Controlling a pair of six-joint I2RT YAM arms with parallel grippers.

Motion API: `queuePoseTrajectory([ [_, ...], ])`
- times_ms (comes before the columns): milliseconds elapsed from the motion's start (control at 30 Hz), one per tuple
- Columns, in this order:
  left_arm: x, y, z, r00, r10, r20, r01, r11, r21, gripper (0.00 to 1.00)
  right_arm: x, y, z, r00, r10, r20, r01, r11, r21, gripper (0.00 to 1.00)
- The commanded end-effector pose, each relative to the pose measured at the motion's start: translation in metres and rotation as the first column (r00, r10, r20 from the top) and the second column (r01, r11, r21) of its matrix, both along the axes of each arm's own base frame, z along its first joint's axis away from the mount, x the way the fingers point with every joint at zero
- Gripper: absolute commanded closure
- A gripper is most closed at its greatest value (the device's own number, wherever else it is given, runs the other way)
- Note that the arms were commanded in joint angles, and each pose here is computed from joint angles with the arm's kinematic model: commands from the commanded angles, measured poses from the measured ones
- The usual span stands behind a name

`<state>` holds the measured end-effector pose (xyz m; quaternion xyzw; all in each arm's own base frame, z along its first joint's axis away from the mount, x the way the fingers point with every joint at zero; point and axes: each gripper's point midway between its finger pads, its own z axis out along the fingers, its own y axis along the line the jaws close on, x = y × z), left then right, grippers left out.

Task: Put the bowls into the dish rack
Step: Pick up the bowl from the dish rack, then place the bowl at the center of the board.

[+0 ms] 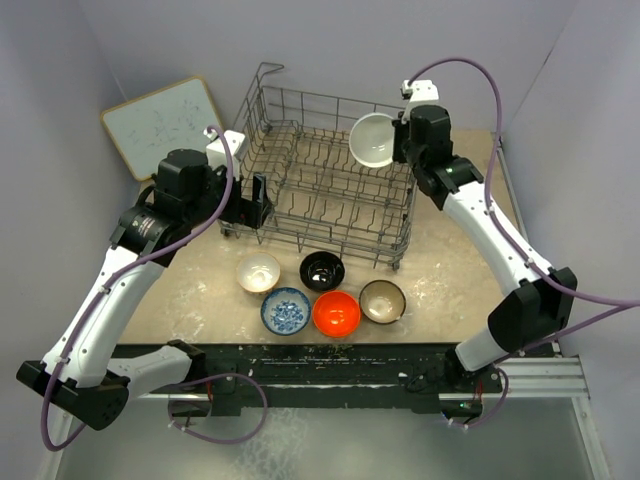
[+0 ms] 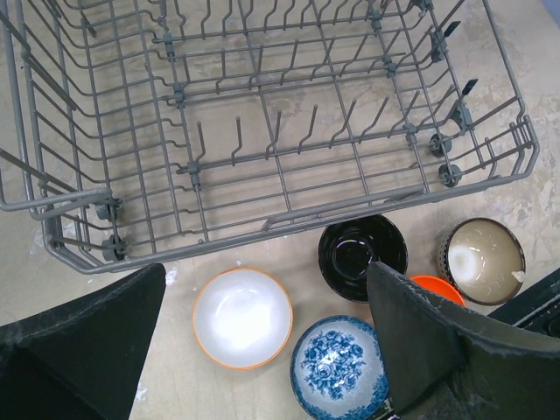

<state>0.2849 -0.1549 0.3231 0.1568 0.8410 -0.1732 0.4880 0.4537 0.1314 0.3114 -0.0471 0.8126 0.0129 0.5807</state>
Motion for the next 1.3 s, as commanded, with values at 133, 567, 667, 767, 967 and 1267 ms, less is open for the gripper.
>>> queuePoseTrajectory([
  [133, 0.004, -0.006, 0.020, 0.997, -0.033, 0.068, 0.036, 0.999, -0.040, 0.01, -0.019, -0.083, 0.059, 0.930, -0.361, 0.063, 0.349, 0.925, 0.151, 1.00],
  [567, 0.004, -0.014, 0.015, 0.995, -0.080, 0.062, 0.083, 0.996, -0.040, 0.01, -0.066, -0.169, -0.078, 0.853, -0.417, -0.312, 0.501, 0.821, 0.273, 1.00],
  [667, 0.004, -0.015, 0.014, 0.995, -0.084, 0.059, 0.086, 0.996, -0.039, 0.01, -0.072, -0.177, -0.114, 0.820, -0.420, -0.390, 0.541, 0.792, 0.283, 1.00],
  [767, 0.005, -0.016, 0.011, 0.995, -0.087, 0.053, 0.089, 0.995, -0.039, 0.01, -0.074, -0.179, -0.145, 0.802, -0.401, -0.443, 0.557, 0.771, 0.309, 1.00],
  [967, 0.007, -0.017, 0.008, 0.995, -0.089, 0.046, 0.090, 0.995, -0.034, 0.01, -0.071, -0.177, -0.178, 0.787, -0.361, -0.501, 0.561, 0.757, 0.336, 1.00],
  [1267, 0.009, -0.020, 0.002, 0.995, -0.100, 0.031, 0.101, 0.994, -0.037, 0.01, -0.079, -0.188, -0.207, 0.729, -0.390, -0.563, 0.614, 0.736, 0.285, 0.94],
])
